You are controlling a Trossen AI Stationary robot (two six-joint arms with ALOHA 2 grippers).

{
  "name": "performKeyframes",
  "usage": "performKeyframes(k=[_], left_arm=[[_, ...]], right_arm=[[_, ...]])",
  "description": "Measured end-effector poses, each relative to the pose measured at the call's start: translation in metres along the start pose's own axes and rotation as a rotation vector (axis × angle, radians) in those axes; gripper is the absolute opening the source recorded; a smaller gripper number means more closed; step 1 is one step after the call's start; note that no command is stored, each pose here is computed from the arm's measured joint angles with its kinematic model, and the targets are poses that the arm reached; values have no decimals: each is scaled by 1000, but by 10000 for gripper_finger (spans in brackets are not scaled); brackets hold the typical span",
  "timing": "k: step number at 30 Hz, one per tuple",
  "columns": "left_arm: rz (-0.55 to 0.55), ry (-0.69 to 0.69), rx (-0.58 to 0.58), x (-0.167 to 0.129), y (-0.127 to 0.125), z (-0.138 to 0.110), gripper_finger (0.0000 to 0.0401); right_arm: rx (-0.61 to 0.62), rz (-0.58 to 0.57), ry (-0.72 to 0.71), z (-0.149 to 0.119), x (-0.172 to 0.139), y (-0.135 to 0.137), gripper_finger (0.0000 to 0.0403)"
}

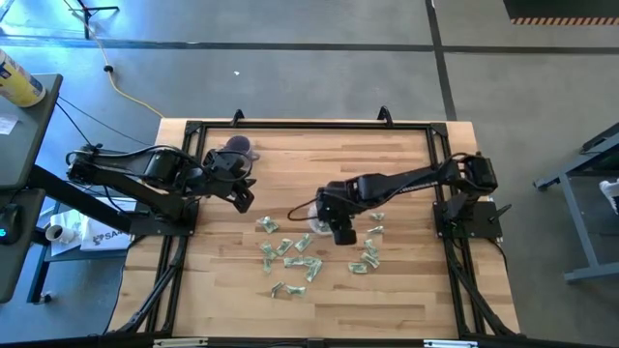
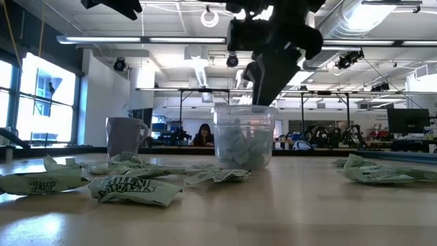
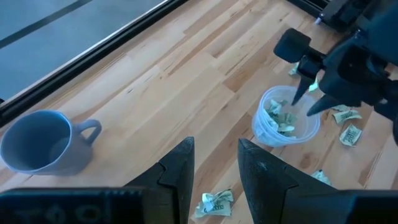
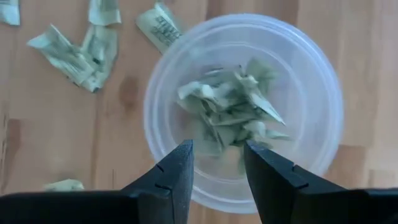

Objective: Pick and place Stevia / Truvia into bins
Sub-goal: Put the stevia packet into the transparent container

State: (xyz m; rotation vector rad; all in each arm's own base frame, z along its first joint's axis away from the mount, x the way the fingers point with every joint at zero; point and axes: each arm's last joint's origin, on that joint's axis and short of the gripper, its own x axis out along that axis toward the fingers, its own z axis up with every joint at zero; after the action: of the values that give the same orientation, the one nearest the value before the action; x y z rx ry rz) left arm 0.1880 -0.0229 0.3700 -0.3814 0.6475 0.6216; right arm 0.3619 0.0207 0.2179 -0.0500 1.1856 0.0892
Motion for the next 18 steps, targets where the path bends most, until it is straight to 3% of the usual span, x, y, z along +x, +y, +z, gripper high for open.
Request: performKeyframes(k=[6, 12, 18], left_arm=[[-1, 0, -27, 0, 0, 0, 156], [-8, -7, -31, 0, -1, 1, 156], [-11, -11, -8, 0, -2, 1, 156]], right_arm=[[-27, -111, 60, -13, -27, 6, 133], [41, -167, 137, -61, -48, 3, 133], [152, -129, 124, -99, -21, -4, 133]])
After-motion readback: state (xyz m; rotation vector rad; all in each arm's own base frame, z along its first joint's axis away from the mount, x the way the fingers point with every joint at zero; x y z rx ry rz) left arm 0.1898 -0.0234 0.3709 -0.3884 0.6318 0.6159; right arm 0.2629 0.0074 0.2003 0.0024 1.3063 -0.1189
